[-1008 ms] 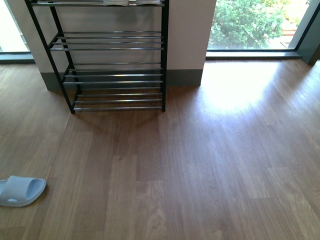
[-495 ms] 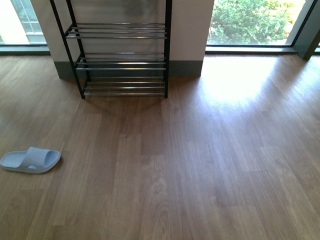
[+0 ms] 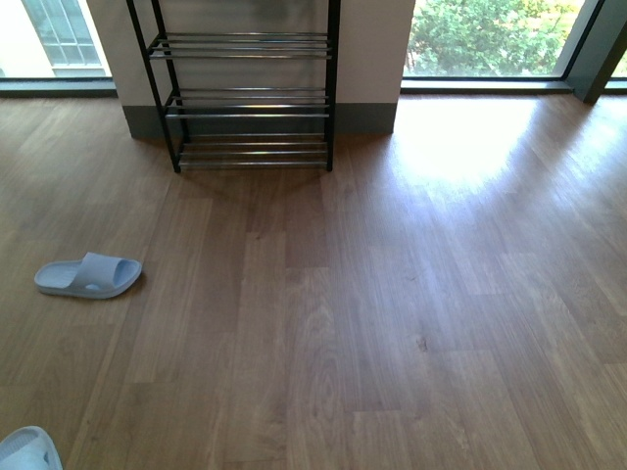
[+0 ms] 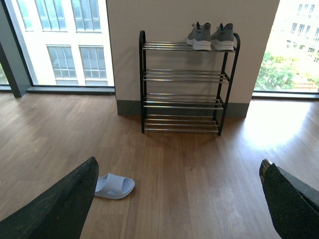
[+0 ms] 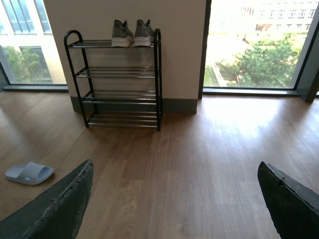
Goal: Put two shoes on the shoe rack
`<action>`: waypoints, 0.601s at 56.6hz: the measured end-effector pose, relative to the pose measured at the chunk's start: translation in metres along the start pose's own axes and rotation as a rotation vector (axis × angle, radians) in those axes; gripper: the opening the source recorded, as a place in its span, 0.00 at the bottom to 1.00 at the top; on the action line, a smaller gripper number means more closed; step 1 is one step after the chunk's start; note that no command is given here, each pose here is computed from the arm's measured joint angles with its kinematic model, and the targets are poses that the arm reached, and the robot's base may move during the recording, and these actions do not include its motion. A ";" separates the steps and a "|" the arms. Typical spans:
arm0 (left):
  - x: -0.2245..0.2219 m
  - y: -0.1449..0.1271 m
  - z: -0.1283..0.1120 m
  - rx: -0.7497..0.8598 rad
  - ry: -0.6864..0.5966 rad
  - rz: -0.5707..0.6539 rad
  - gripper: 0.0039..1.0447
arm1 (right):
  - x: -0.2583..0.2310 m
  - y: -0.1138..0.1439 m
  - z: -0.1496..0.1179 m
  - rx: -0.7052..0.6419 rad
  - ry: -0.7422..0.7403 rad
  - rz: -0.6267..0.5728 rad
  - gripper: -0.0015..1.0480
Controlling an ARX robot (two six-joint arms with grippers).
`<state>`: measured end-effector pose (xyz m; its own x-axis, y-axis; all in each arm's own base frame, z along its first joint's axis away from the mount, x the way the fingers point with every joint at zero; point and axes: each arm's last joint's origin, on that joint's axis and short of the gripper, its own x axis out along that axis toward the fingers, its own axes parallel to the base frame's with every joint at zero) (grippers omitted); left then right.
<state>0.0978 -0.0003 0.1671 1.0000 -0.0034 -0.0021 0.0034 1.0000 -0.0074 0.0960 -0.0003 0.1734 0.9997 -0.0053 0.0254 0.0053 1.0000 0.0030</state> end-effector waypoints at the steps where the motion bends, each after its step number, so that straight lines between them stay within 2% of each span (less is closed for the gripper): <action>1: 0.000 0.000 0.000 0.000 0.000 0.000 0.91 | 0.000 0.000 0.000 0.000 0.000 0.000 0.91; 34: 0.000 0.000 0.000 0.000 0.000 0.001 0.91 | 0.000 0.000 0.000 0.000 0.000 0.003 0.91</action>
<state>0.0978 -0.0002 0.1671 1.0000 -0.0023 -0.0021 0.0023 1.0000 -0.0078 0.0960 -0.0002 0.1733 0.9997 -0.0019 0.0250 0.0018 1.0000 0.0029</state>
